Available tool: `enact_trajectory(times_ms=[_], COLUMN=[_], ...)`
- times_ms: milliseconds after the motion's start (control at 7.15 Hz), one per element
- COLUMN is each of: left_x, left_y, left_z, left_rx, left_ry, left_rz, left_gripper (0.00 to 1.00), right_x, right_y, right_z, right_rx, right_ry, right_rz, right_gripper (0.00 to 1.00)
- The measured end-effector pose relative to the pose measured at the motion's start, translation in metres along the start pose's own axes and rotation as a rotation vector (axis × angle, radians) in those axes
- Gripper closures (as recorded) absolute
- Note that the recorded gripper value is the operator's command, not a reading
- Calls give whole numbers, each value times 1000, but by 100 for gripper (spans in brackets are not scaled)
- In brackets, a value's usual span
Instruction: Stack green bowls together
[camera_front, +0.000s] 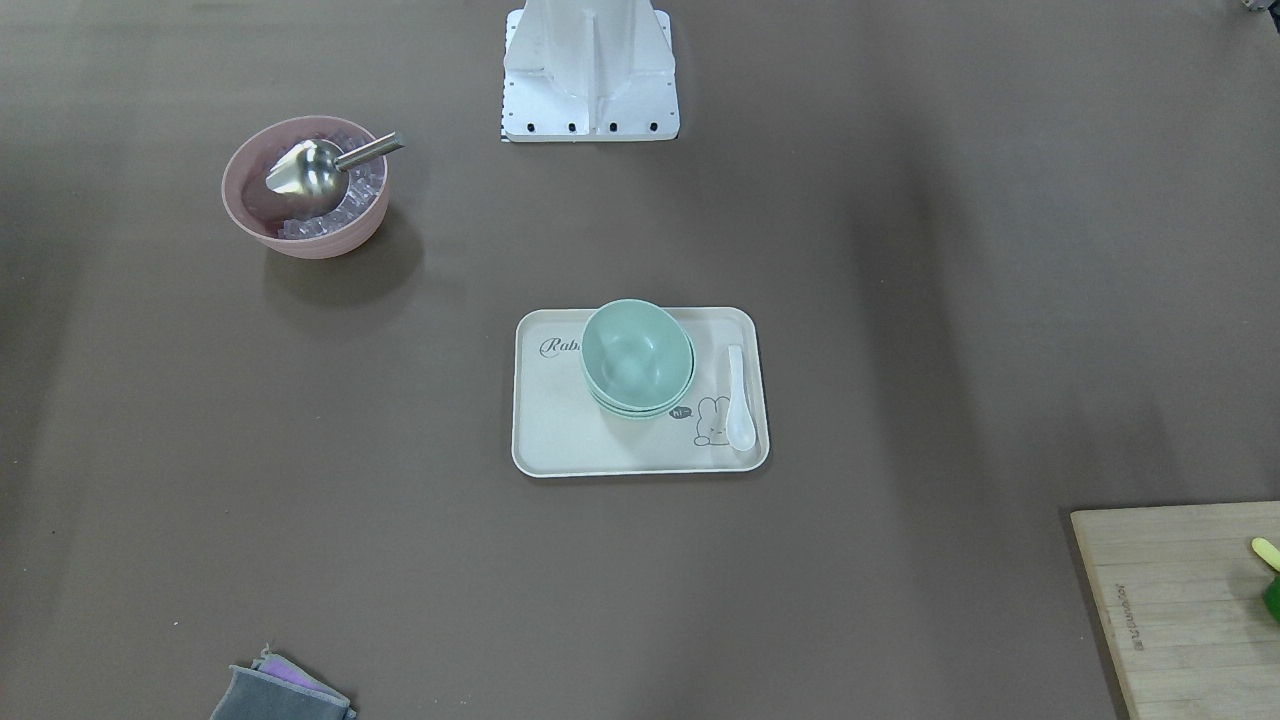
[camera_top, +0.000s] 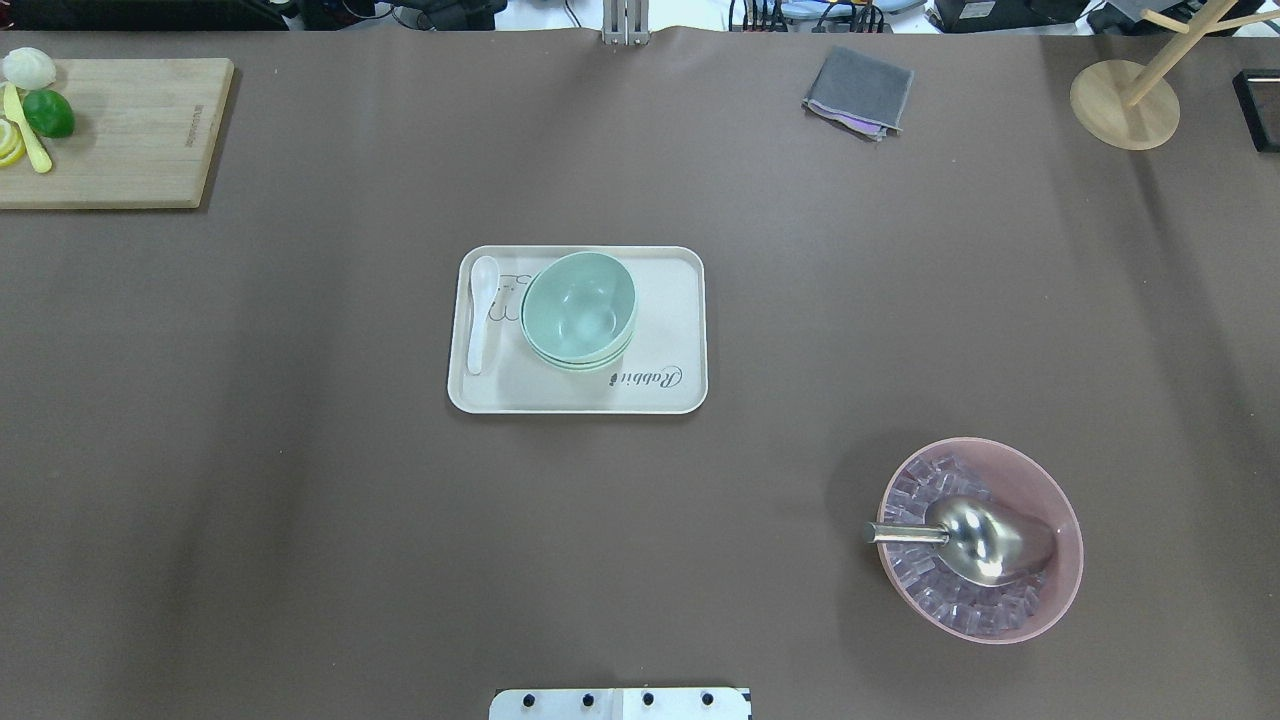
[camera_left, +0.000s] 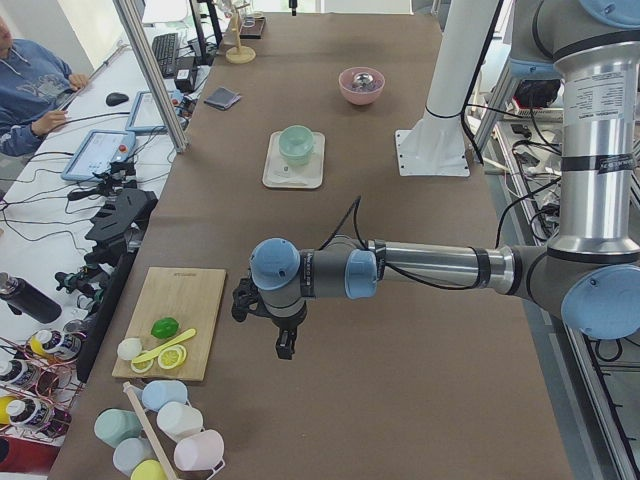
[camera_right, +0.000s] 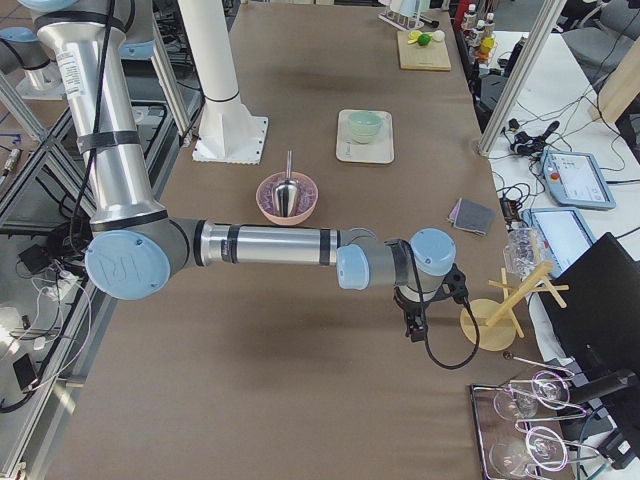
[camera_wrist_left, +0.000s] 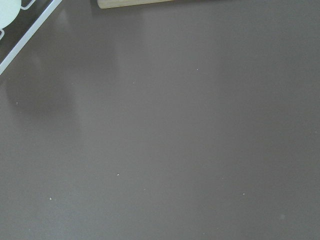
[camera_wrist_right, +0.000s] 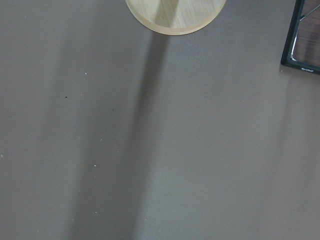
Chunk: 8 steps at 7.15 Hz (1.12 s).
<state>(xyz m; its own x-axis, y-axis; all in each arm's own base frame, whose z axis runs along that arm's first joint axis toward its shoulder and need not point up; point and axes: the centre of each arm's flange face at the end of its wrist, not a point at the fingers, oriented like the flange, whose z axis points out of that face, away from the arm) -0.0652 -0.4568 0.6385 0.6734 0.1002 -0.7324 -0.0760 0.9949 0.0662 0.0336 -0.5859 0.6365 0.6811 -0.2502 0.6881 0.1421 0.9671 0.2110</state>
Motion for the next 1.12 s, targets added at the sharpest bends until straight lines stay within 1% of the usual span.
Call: enact_trajectory(times_ms=[280, 559, 839, 1119], left_x=[-1, -4, -10, -13], left_y=[0, 3, 4, 4], left_z=[0, 3, 3, 3], left_rx=[0, -7, -10, -11], left_ry=[-2, -14, -72, -92], left_rz=[-6, -11, -7, -8], left_gripper=[2, 2, 2, 2], right_x=[-1, -1, 1, 7], right_y=[-1, -2, -2, 4], right_z=[-1, -4, -5, -4], right_rx=[2, 5, 4, -9], right_ry=[4, 20, 44, 54], right_rz=[-2, -7, -7, 13], right_gripper=[0, 0, 0, 0])
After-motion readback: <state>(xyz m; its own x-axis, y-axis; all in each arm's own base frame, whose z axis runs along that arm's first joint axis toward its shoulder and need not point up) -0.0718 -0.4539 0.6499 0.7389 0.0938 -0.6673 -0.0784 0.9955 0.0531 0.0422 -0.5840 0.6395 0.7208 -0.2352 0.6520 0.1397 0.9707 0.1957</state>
